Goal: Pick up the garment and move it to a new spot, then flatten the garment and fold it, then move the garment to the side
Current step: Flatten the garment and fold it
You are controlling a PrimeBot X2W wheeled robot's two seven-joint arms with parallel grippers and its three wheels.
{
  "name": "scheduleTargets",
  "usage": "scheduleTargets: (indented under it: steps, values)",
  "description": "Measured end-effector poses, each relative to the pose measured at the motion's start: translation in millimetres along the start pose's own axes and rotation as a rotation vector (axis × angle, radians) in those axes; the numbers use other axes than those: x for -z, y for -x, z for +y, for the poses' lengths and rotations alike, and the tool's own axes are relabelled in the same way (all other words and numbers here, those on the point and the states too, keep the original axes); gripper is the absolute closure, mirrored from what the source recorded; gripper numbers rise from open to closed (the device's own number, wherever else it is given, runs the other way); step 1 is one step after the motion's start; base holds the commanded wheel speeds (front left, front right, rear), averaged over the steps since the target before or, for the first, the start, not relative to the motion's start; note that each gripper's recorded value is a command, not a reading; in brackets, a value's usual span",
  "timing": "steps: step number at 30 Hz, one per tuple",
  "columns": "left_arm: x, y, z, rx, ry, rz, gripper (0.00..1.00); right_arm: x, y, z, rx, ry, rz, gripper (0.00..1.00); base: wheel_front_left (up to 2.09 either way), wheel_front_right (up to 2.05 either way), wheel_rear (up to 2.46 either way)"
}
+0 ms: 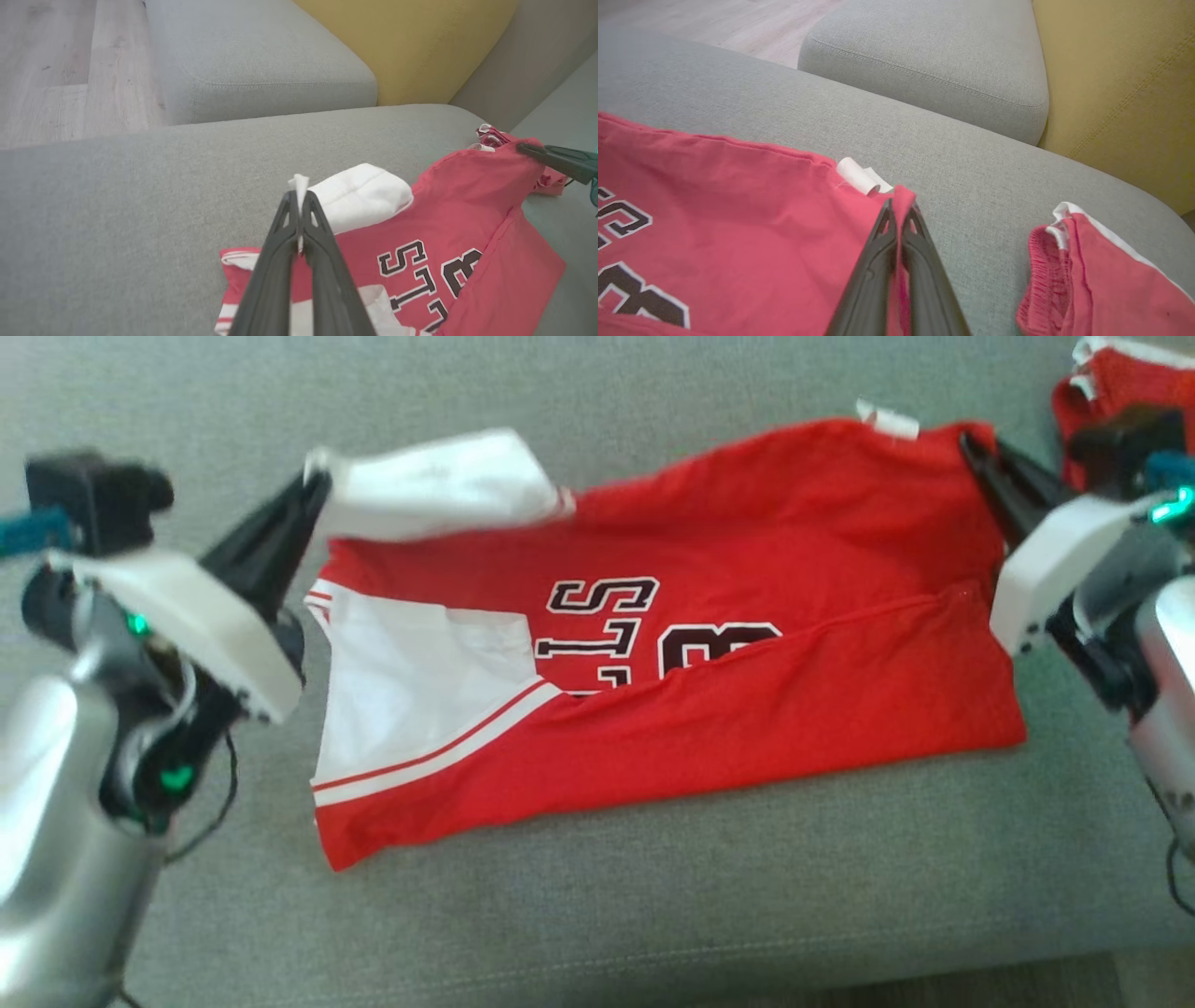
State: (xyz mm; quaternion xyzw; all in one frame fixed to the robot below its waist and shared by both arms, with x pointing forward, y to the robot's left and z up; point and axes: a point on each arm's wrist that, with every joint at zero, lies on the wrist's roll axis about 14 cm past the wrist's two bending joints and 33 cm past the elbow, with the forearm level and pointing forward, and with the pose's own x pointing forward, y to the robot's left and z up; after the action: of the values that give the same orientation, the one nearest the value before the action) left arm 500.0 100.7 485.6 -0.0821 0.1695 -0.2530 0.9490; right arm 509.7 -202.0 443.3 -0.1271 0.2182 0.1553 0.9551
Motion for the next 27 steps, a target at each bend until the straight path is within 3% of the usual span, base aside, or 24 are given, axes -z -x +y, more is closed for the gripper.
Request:
scheduleTargets:
  steps: [24, 25, 27]
  values:
    - [110.9, 73.4, -3.7, -0.084, 0.136, 0.245, 1.00, 34.2, 38.4, 8.4, -0.033, 0.014, 0.052, 1.00, 0.00, 0.00, 0.00]
    - [113.5, 75.2, -4.2, -0.085, 0.139, 0.252, 1.00, 35.8, 39.7, 10.0, -0.035, 0.012, 0.052, 0.96, 0.00, 0.00, 0.00]
    - [105.7, 75.7, -3.7, -0.111, 0.167, 0.194, 1.00, 38.8, 43.0, 12.7, -0.039, 0.005, 0.047, 0.69, 0.00, 0.00, 0.00]
